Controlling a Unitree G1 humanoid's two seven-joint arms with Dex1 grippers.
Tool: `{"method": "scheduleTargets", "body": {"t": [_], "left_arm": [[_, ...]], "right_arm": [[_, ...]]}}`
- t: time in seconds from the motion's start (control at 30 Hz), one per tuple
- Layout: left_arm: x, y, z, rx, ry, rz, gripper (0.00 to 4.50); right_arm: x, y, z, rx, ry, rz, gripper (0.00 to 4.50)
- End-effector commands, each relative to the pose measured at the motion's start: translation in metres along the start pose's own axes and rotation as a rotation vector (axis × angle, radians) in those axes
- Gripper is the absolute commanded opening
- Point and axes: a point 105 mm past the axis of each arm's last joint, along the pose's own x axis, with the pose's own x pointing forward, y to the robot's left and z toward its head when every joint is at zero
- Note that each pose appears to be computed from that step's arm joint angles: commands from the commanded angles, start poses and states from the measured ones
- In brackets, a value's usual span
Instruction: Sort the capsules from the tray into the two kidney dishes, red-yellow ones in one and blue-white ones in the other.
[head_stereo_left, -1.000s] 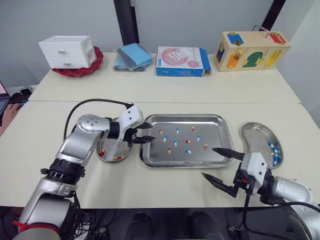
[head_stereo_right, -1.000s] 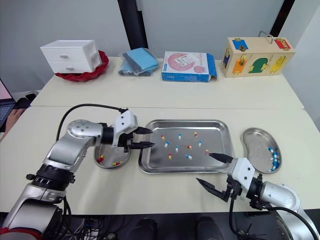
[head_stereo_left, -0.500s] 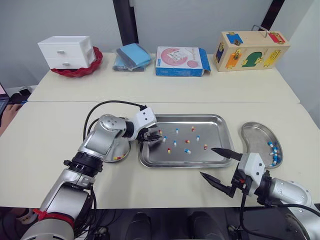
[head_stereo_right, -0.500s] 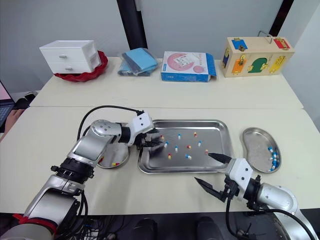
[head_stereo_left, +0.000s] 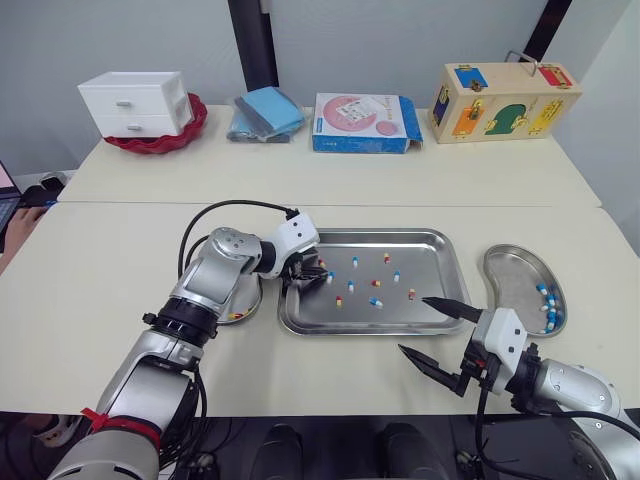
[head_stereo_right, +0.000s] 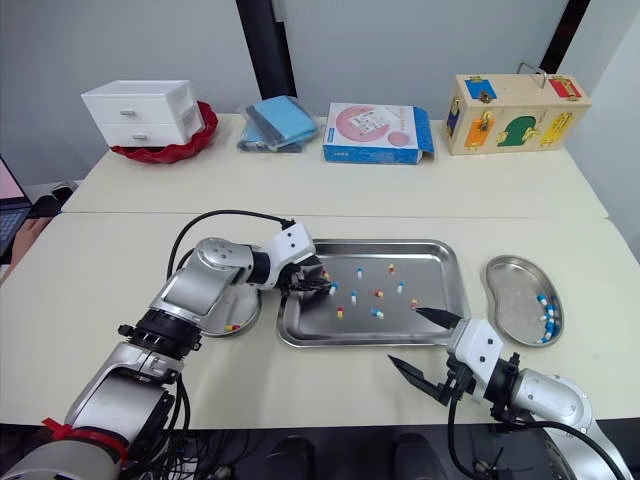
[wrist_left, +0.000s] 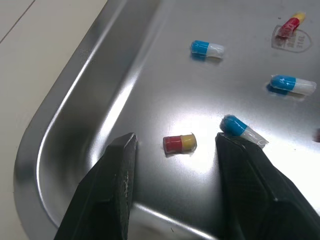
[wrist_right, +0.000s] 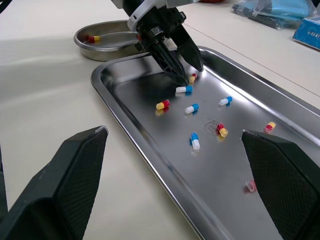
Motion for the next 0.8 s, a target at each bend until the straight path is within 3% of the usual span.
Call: {"method": "scheduleTargets", "body": {"t": [0.03, 0.3, 0.4, 0.57, 0.8], "left_arm": [[0.001, 0.003, 0.004, -0.014, -0.003, 0.023, 2.61], [0.009, -0.004, 0.0, -0.072, 0.011, 0.018, 2.61], [0.01, -0.006, -0.002, -0.079, 0.024, 0.009, 2.05], [0.011, -0.01, -0.005, -0.088, 0.034, -0.004, 0.44], [0.011, -0.007, 0.001, -0.074, 0.013, 0.007, 0.33]], "right_arm": [[0.001, 0.005, 0.012, -0.026, -0.041, 0.009, 4.5], [0.001, 0.005, 0.012, -0.024, -0.04, 0.008, 4.5], [0.002, 0.005, 0.013, -0.026, -0.041, 0.006, 4.5], [0.003, 0.004, 0.015, -0.028, -0.042, 0.003, 4.5], [0.003, 0.003, 0.015, -0.031, -0.043, -0.004, 4.5]]}}
